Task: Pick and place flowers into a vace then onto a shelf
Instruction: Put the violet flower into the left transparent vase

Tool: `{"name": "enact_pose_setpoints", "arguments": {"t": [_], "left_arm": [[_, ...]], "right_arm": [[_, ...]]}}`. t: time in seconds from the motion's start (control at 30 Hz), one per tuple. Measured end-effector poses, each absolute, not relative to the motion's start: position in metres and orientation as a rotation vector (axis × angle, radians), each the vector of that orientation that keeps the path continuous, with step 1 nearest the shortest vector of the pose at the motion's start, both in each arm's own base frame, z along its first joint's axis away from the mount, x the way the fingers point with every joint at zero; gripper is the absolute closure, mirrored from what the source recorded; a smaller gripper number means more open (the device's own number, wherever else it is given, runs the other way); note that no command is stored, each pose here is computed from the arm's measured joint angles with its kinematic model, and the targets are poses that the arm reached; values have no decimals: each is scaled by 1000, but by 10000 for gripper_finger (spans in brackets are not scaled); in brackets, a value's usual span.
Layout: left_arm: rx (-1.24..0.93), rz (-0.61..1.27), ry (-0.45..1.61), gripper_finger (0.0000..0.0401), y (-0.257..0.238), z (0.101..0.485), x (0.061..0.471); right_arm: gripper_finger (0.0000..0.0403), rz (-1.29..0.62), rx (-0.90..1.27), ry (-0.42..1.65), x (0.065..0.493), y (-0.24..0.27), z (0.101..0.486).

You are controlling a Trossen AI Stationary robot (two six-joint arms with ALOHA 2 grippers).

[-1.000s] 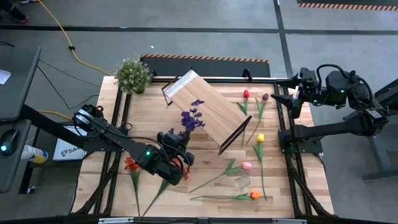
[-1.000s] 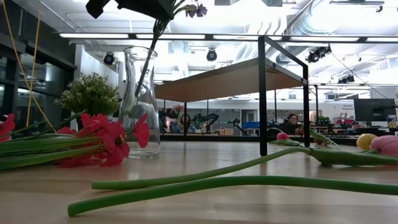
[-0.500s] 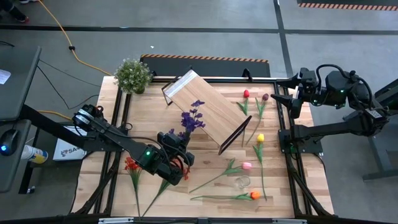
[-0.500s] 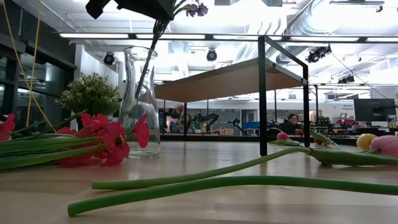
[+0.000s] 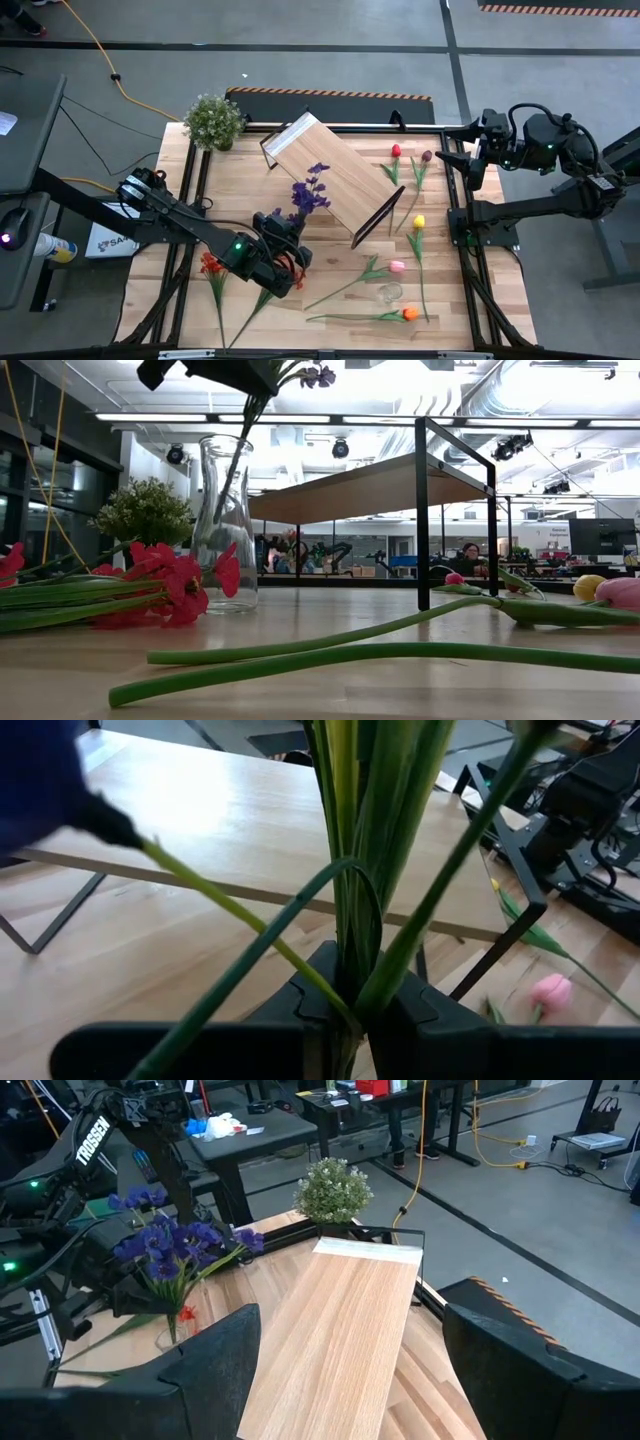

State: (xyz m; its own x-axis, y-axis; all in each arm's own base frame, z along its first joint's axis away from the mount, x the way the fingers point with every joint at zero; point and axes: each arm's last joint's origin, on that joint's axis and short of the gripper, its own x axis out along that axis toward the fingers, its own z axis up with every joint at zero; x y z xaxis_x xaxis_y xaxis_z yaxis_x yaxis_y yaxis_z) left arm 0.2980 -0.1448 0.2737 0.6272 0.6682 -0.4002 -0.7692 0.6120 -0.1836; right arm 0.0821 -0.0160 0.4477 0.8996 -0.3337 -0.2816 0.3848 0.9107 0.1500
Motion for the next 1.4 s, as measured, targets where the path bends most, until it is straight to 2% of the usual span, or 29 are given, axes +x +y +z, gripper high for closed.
{"name": "enact_pose_setpoints", "arguments": {"t": [1.4], "left_arm": [[-357,837,327,322,-145,274,298]], "right_arm": [[100,-374,202,255,82,-16,448]]}}
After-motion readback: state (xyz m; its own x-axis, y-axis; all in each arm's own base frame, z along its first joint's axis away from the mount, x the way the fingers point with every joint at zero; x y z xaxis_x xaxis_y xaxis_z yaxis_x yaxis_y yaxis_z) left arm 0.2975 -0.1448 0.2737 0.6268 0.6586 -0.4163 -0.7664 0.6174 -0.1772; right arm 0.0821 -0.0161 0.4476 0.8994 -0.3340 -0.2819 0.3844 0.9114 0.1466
